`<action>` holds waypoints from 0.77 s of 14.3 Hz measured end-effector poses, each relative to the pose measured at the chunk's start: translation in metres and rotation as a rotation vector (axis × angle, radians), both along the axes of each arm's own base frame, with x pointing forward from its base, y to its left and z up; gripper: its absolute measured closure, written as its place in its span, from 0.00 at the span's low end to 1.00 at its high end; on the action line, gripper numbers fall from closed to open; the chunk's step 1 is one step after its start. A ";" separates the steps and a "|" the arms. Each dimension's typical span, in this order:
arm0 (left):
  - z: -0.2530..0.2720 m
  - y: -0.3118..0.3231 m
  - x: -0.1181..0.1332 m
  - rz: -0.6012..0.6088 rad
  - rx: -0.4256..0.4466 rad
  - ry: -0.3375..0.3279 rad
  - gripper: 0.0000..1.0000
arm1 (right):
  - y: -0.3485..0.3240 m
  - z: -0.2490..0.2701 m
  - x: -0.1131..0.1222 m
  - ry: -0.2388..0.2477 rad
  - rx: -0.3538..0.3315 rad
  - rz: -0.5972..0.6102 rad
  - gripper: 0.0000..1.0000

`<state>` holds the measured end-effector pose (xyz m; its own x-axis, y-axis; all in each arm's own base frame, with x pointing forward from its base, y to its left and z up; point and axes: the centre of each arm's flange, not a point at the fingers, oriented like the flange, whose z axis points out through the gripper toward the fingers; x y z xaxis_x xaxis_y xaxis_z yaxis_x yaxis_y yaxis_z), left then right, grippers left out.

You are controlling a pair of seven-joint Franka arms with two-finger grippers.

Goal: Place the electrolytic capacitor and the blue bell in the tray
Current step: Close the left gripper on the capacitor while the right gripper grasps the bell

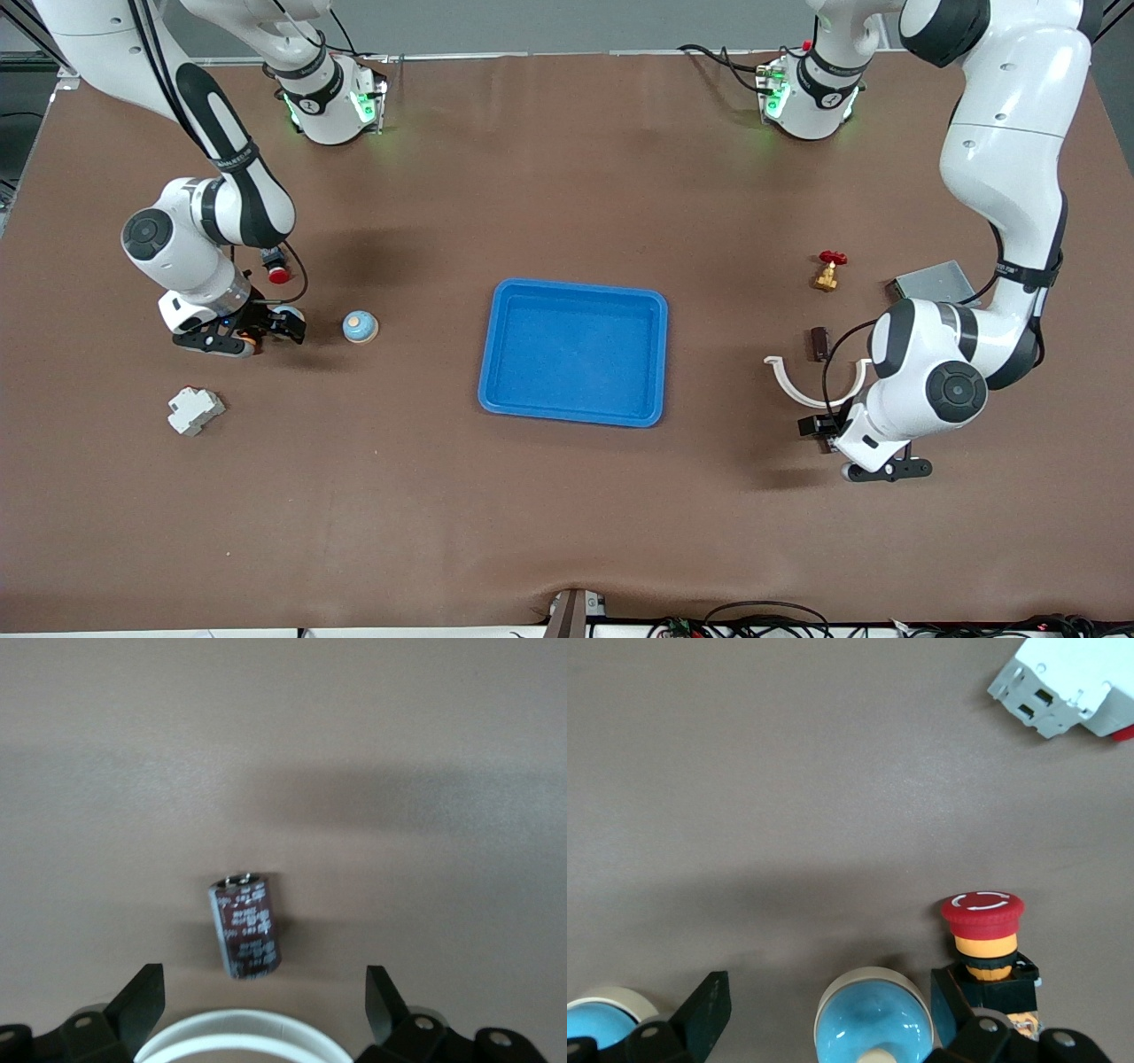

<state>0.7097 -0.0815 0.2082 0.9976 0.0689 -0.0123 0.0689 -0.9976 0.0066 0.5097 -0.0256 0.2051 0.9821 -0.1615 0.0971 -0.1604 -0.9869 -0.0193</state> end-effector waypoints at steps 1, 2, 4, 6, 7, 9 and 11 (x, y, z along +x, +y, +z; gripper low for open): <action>-0.005 0.000 0.000 0.000 -0.004 -0.005 0.00 | -0.001 -0.003 -0.004 -0.006 -0.002 -0.002 0.00; -0.009 0.000 0.001 0.003 -0.006 -0.008 0.00 | -0.001 -0.006 -0.008 -0.009 -0.003 -0.003 0.00; -0.013 0.001 0.001 0.018 -0.008 -0.009 0.00 | -0.001 -0.011 -0.015 -0.006 -0.004 -0.003 0.00; -0.014 0.002 0.002 0.030 -0.009 -0.014 0.00 | -0.001 -0.014 -0.019 -0.006 -0.004 -0.004 0.00; -0.013 0.002 0.003 0.033 -0.009 -0.015 0.00 | -0.001 -0.015 -0.020 -0.010 -0.005 -0.004 0.00; -0.014 0.002 0.003 0.034 -0.010 -0.017 0.00 | -0.001 -0.017 -0.025 -0.021 -0.007 -0.004 0.00; -0.015 0.002 0.003 0.050 -0.011 -0.018 0.00 | -0.001 -0.020 -0.029 -0.018 -0.007 -0.005 0.00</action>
<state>0.7127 -0.0797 0.1928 0.9929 0.1186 0.0047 0.1185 -0.9928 0.0193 0.4810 -0.0268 0.1853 0.9794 -0.1652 0.1163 -0.1646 -0.9862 -0.0150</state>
